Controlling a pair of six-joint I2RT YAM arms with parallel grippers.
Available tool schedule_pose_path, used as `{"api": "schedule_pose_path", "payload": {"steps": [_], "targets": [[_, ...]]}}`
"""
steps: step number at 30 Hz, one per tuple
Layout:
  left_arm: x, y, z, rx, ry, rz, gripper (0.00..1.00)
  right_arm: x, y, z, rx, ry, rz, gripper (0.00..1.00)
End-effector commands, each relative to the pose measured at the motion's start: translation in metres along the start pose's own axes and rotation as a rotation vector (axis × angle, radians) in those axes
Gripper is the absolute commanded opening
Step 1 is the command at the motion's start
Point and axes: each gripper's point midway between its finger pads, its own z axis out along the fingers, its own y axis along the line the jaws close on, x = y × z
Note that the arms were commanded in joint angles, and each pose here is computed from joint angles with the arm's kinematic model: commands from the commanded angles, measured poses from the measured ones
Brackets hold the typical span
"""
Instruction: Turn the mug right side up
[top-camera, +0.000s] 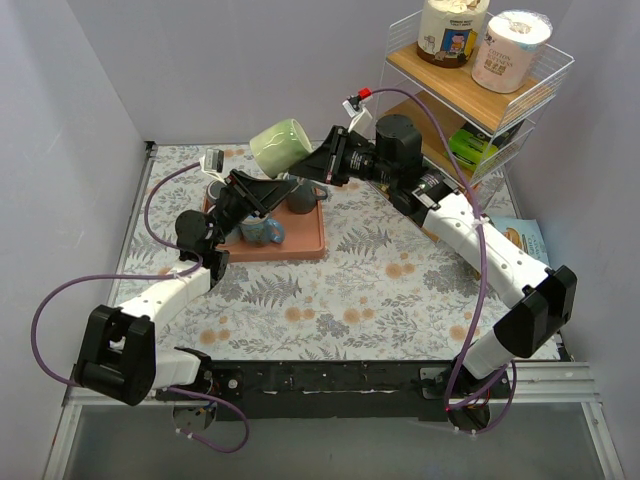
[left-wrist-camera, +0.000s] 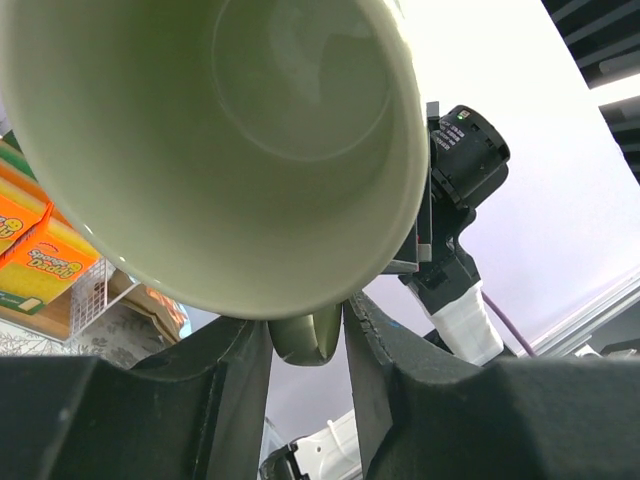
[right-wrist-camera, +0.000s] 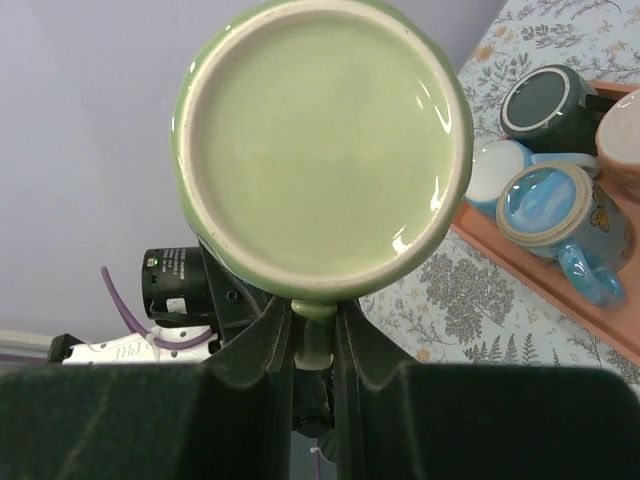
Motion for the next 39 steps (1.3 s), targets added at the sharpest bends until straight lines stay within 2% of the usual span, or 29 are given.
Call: {"api": "schedule_pose_path", "payload": {"steps": [1,7,17,20,22,31,34,37,38,39], "targets": [[-0.008,-0.026,0.005,0.065,-0.015,-0.119,0.32,-0.024,0.061,-0.022,-0.201,-0.095,-0.077,0.01],[-0.020,-0.028,0.003,0.086,-0.099,-0.190,0.31,-0.021,0.055,-0.027,-0.204,-0.140,-0.061,0.01],[-0.022,-0.026,0.002,0.081,-0.112,-0.205,0.22,-0.016,0.050,-0.031,-0.195,-0.142,-0.072,0.01],[-0.021,-0.025,0.004,0.081,-0.106,-0.205,0.15,-0.012,0.046,-0.031,-0.188,-0.135,-0.070,0.01],[-0.021,-0.024,0.005,0.077,-0.100,-0.207,0.00,-0.010,0.045,-0.032,-0.188,-0.128,-0.070,0.01],[-0.026,-0.038,0.012,0.067,-0.085,-0.158,0.00,-0.006,0.035,-0.039,-0.144,-0.150,-0.091,0.01],[-0.029,-0.043,0.014,0.059,-0.088,-0.144,0.00,-0.008,0.036,-0.042,-0.142,-0.163,-0.093,0.08],[-0.031,-0.050,0.015,0.067,-0.093,-0.134,0.00,-0.010,0.037,-0.041,-0.147,-0.167,-0.084,0.20],[-0.031,-0.050,0.015,0.068,-0.093,-0.135,0.00,-0.011,0.037,-0.041,-0.149,-0.173,-0.082,0.30],[-0.031,-0.050,0.015,0.065,-0.091,-0.138,0.00,-0.011,0.038,-0.042,-0.153,-0.175,-0.078,0.35]]}}
